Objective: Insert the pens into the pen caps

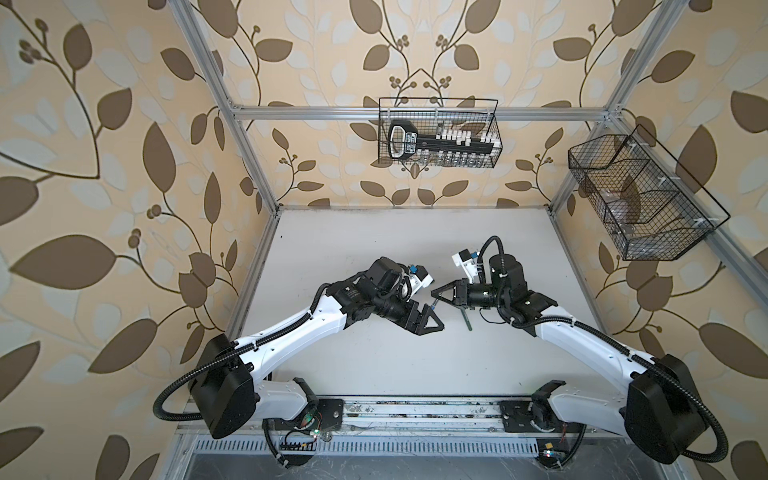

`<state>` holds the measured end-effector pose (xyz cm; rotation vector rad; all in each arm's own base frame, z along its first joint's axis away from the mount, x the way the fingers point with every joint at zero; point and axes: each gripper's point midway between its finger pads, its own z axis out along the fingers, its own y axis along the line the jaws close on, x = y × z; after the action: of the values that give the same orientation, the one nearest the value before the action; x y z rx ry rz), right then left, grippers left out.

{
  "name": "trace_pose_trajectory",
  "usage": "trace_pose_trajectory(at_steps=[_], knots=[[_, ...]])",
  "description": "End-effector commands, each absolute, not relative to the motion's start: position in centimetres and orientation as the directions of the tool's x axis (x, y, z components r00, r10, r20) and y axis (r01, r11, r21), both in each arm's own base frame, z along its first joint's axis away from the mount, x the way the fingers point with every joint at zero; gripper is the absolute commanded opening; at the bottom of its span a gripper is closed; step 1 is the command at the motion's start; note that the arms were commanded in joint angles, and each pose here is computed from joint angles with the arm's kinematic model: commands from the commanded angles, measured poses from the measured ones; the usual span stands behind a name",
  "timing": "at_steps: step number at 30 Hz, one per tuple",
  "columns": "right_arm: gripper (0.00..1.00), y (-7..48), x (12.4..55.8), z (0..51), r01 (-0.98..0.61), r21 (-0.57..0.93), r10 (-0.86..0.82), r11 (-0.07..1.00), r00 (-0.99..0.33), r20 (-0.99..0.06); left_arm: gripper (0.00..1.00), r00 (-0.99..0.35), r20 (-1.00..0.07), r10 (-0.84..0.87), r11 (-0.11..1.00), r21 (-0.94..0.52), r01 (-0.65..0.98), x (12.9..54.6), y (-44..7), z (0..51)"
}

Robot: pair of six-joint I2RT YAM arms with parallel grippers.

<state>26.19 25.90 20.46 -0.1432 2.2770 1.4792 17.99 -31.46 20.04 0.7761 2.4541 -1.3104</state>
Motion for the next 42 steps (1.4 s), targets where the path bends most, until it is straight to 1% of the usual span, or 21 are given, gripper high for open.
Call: trace_pose_trajectory(at_steps=[1,4,6,8,10,13,16,19,23,25,29,31,33,36,37,39,40,41,42], knots=[[0.0,25.9,25.8,22.3,-0.34,0.855,0.134,0.392,-0.898,-0.419,0.91,-0.769,-0.54,0.342,0.447,-0.626,0.639,18.2,-30.8,22.5],[0.0,26.0,25.7,22.6,-0.345,0.857,0.133,0.382,-0.898,-0.42,0.94,-0.75,-0.579,0.321,0.472,-0.589,0.656,18.6,-30.2,23.2],[0.0,26.1,25.7,22.9,-0.347,0.862,0.133,0.37,-0.898,-0.419,0.94,-0.743,-0.59,0.315,0.467,-0.586,0.663,18.7,-30.3,23.4],[0.0,26.2,25.7,23.2,-0.35,0.867,0.14,0.355,-0.897,-0.42,0.93,-0.747,-0.583,0.321,0.439,-0.607,0.662,18.5,-30.8,23.3],[0.0,26.3,25.8,23.6,-0.354,0.87,0.148,0.343,-0.894,-0.423,0.9,-0.76,-0.561,0.329,0.422,-0.633,0.649,18.3,-31.2,23.1],[0.0,26.4,26.0,23.8,-0.352,0.877,0.157,0.329,-0.895,-0.418,0.79,-0.781,-0.532,0.328,0.407,-0.666,0.625,18.4,-31.9,22.7],[0.0,26.5,26.1,24.1,-0.354,0.881,0.166,0.313,-0.893,-0.418,0.73,-0.79,-0.515,0.331,0.409,-0.677,0.612,18.4,-32.2,22.4],[0.0,26.5,26.2,24.0,-0.35,0.884,0.168,0.311,-0.895,-0.413,0.63,-0.788,-0.52,0.328,0.409,-0.674,0.615,18.5,-32.2,22.5],[0.0,26.5,26.1,23.9,-0.351,0.884,0.169,0.308,-0.894,-0.414,0.52,-0.788,-0.524,0.323,0.413,-0.671,0.616,18.7,-32.3,22.6],[0.0,26.5,26.1,23.8,-0.35,0.884,0.17,0.309,-0.894,-0.413,0.44,-0.787,-0.527,0.319,0.416,-0.669,0.616,18.8,-32.3,22.6],[0.0,26.5,26.0,23.7,-0.349,0.885,0.166,0.309,-0.896,-0.411,0.32,-0.785,-0.535,0.312,0.419,-0.664,0.619,19.0,-32.3,22.7],[0.0,26.5,26.0,23.6,-0.346,0.885,0.167,0.312,-0.897,-0.41,0.28,-0.784,-0.537,0.31,0.418,-0.664,0.62,19.0,-32.3,22.8],[0.0,26.4,26.0,23.5,-0.346,0.884,0.169,0.315,-0.896,-0.411,0.22,-0.786,-0.538,0.305,0.425,-0.662,0.618,19.1,-32.2,22.8],[0.0,26.3,26.2,23.7,-0.352,0.878,0.177,0.325,-0.889,-0.421,0.2,-0.786,-0.542,0.298,0.435,-0.656,0.617,19.3,-32.1,22.8],[0.06,26.2,26.3,23.8,-0.354,0.873,0.183,0.336,-0.885,-0.429,0.19,-0.787,-0.543,0.295,0.439,-0.654,0.616,19.3,-32.0,22.8],[0.11,25.8,26.5,23.9,-0.358,0.857,0.19,0.37,-0.874,-0.448,0.17,-0.789,-0.543,0.287,0.454,-0.648,0.611,19.4,-31.8,22.6],[0.19,25.6,26.6,24.0,-0.363,0.846,0.192,0.389,-0.867,-0.46,0.16,-0.791,-0.543,0.282,0.464,-0.645,0.607,19.5,-31.6,22.5],[0.29,25.3,26.7,24.2,-0.366,0.835,0.194,0.412,-0.86,-0.472,0.15,-0.794,-0.542,0.276,0.476,-0.64,0.603,19.6,-31.5,22.3],[0.35,25.0,26.9,24.4,-0.367,0.819,0.197,0.441,-0.851,-0.487,0.14,-0.797,-0.541,0.269,0.49,-0.635,0.597,19.7,-31.2,22.1]])
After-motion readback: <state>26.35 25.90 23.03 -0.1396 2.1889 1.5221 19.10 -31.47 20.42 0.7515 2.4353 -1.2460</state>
